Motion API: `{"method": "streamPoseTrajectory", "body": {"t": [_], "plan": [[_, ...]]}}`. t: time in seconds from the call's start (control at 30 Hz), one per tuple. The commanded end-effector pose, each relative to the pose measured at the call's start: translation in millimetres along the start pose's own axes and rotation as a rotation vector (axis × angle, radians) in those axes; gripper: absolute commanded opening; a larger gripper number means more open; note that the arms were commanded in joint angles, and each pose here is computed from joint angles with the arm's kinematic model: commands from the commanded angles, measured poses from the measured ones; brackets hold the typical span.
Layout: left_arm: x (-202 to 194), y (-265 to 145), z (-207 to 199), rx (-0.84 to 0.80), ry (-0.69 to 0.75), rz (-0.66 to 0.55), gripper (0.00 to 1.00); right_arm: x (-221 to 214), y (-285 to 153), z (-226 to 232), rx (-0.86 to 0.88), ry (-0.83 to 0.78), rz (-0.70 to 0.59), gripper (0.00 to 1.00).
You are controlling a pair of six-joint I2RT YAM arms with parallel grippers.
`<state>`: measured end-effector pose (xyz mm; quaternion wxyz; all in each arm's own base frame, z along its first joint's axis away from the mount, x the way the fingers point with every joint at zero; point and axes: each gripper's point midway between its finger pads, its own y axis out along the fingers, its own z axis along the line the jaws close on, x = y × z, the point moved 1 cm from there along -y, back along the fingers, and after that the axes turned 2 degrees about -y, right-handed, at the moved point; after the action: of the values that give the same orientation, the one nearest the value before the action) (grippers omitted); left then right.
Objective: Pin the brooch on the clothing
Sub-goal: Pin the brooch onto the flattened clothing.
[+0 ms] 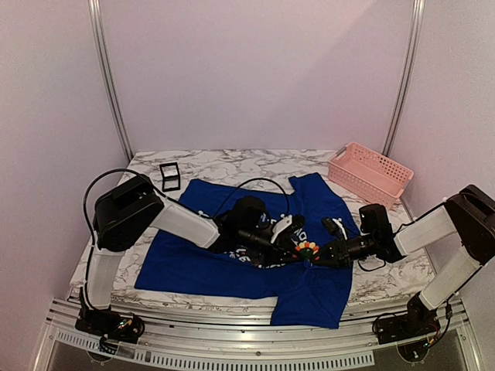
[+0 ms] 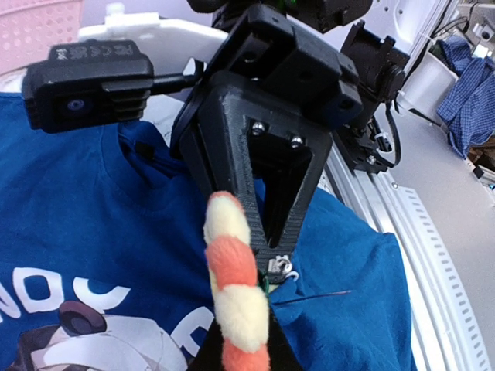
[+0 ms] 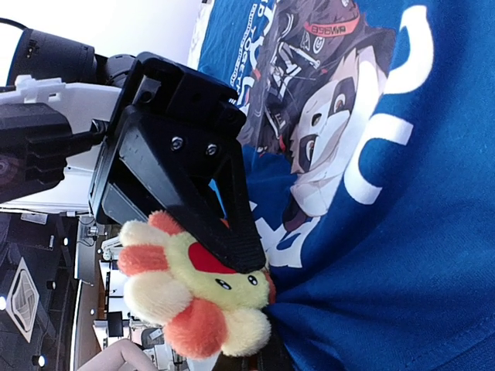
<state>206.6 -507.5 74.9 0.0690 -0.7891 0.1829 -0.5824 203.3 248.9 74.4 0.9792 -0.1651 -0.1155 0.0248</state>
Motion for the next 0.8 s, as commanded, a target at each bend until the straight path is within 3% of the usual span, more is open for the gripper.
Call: {"method": "streamPoseTrajectory", "body": {"t": [0.0,0.13,0.33,0.63,0.77], "plan": [[15,3,-18,-0.106,-0.027,-0.036,0.00,11,0,4,-0.010,-0.015,-0.016,0.00],[23,1,-9,-0.117,-0.149,-0.045,0.00,13,-2,10,-0.010,-0.053,-0.015,0.01],[29,-8,-9,-0.130,-0.222,-0.039,0.00,19,-13,29,-0.021,-0.154,-0.020,0.17],[34,-18,4,-0.066,-0.283,-0.032,0.00,20,-23,33,-0.111,-0.328,-0.026,0.55],[35,-22,7,-0.044,-0.293,-0.023,0.00,27,-29,32,-0.165,-0.457,-0.085,0.65]]}}
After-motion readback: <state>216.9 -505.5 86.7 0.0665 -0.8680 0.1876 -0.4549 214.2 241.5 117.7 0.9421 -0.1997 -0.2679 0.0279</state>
